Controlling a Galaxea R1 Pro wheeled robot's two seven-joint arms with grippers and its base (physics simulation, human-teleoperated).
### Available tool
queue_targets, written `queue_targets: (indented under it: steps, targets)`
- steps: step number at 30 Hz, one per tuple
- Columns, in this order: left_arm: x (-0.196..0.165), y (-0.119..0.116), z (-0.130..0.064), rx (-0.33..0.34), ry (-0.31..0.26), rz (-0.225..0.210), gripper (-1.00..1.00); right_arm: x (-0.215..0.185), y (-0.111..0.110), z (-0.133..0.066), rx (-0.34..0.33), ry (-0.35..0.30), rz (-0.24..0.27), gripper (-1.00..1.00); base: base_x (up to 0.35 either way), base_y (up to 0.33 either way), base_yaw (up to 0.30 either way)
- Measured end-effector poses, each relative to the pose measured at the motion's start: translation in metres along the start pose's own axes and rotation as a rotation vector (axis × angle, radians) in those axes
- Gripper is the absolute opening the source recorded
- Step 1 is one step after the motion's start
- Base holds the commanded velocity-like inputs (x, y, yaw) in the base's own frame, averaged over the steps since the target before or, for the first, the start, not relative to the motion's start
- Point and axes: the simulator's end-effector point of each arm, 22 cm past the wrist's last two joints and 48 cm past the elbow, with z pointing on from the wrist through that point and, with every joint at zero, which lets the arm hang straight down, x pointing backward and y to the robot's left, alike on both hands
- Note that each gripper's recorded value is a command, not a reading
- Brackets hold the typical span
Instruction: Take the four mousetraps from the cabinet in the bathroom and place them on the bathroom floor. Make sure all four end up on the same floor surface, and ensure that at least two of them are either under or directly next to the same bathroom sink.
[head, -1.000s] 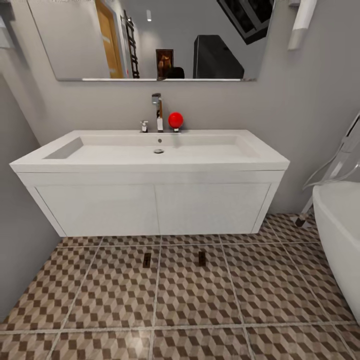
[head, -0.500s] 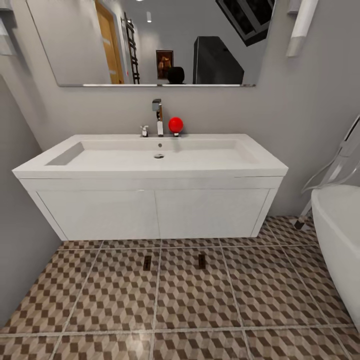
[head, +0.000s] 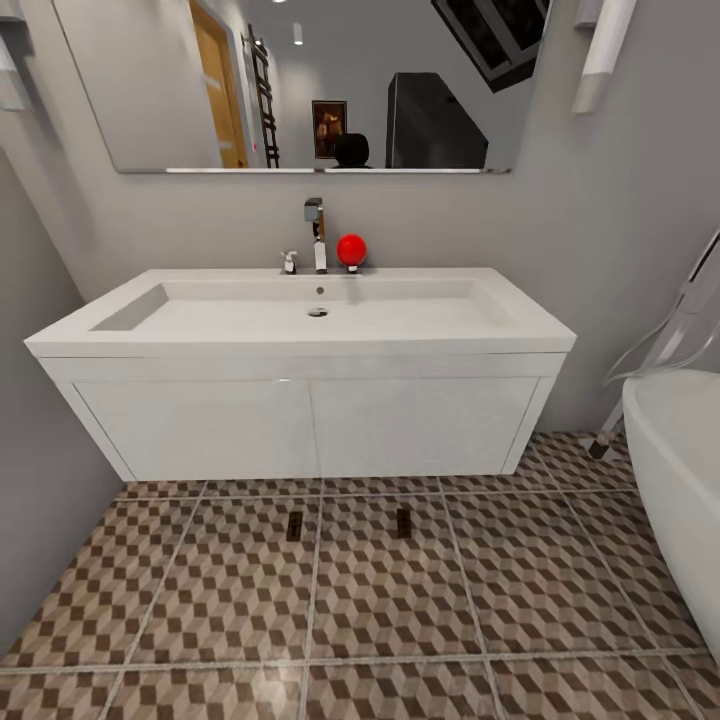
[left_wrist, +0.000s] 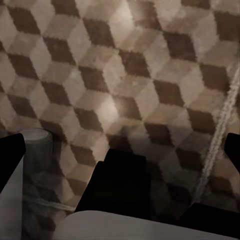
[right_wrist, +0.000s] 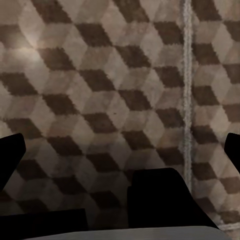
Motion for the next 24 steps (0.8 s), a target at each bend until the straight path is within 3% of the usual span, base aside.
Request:
queue_targets:
  steps: [24]
  targets:
    - [-0.015, 0.004, -0.044, 0.001, 0.002, 0.001, 1.00, -0.021, -0.006, -0.042, 0.001, 0.001, 0.002, 1.00, 0.000, 0.000, 0.000]
